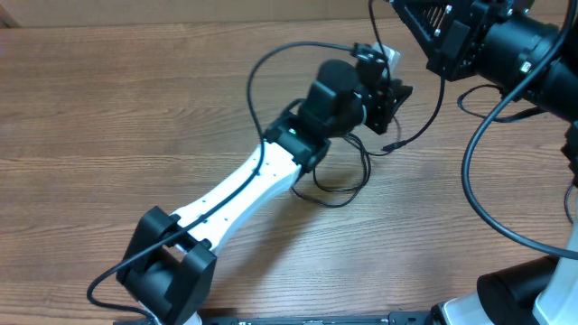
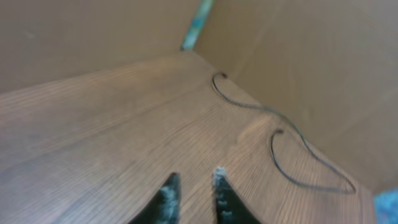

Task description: Untangle cables

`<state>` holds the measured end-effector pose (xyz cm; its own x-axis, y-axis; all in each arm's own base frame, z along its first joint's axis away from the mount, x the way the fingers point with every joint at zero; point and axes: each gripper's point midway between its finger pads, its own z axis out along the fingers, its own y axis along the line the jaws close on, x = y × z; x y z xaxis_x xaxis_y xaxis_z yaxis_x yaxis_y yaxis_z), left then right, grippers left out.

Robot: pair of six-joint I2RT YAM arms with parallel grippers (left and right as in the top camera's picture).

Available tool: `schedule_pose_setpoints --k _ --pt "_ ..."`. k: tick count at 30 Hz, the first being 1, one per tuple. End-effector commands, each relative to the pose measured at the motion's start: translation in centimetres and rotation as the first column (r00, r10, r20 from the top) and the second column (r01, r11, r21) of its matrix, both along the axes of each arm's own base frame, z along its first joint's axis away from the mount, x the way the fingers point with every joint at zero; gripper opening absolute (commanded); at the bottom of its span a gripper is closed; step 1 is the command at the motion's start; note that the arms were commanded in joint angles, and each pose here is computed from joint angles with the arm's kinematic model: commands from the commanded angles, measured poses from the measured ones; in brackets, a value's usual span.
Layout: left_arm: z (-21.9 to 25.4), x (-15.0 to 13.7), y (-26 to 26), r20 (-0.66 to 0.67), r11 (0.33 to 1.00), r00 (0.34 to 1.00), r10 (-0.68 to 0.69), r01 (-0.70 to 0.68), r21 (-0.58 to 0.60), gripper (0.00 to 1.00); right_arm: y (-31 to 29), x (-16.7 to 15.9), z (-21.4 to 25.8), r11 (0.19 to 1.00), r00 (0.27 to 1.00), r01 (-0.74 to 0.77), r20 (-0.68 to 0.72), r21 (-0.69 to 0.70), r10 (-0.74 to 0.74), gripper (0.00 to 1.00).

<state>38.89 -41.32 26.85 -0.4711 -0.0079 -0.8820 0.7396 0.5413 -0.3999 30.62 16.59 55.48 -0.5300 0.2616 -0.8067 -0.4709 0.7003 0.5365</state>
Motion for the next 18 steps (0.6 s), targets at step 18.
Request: schedule_pose_setpoints --k 18 --pt "2.4 -2.3 9.8 -0.075 0.976 0.995 0.071 -0.053 0.212 0.04 -16.5 10.9 -10.8 0.781 0.771 0.534 -0.193 -0.323 -0.607 0.04"
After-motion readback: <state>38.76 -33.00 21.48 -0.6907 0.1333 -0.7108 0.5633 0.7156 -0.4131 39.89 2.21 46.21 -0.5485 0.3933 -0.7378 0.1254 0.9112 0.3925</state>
